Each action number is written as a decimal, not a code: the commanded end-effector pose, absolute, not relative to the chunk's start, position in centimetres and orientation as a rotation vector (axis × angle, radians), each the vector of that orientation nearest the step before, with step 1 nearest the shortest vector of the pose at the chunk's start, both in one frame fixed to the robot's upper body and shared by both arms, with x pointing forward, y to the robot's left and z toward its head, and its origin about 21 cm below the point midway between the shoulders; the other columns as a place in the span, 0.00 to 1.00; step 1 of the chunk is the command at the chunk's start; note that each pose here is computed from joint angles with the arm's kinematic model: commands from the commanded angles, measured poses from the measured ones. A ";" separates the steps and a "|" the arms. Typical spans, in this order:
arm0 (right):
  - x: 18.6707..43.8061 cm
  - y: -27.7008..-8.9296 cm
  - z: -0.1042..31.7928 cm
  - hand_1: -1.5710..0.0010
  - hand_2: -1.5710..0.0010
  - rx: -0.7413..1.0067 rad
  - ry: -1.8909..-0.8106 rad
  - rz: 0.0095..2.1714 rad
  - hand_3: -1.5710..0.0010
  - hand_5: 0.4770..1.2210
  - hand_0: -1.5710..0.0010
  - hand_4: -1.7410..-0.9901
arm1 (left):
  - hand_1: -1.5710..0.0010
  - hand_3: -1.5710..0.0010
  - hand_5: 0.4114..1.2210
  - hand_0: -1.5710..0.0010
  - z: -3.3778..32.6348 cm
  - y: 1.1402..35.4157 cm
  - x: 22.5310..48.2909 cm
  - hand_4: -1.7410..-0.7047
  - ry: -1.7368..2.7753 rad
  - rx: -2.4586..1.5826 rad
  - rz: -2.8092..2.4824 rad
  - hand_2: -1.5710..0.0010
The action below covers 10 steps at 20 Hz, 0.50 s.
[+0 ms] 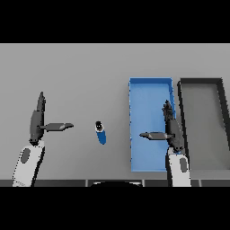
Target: Pick up the blue pipe and place it into the blue bin.
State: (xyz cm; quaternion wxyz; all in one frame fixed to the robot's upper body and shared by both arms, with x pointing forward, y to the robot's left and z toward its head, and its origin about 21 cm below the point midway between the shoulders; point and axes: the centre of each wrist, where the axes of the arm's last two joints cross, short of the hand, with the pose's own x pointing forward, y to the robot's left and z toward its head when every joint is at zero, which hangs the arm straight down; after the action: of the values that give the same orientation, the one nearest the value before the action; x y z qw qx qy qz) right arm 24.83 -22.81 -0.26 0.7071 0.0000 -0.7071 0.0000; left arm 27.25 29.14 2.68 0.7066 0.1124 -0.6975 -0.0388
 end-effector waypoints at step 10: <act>22.5 -25.0 0.9 1.00 1.00 -0.163 -1.709 0.304 1.00 0.20 1.00 0.72 | 1.00 1.00 0.22 1.00 2.6 33.0 25.8 0.75 -1.574 0.170 -0.417 1.00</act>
State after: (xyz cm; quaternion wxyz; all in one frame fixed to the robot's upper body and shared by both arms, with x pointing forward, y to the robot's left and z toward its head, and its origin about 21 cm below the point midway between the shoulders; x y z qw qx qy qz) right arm 22.46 -25.00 0.90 0.6433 -0.0714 -0.7505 0.1335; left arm 25.84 33.03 2.62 0.6826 0.0762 -0.7026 -0.1861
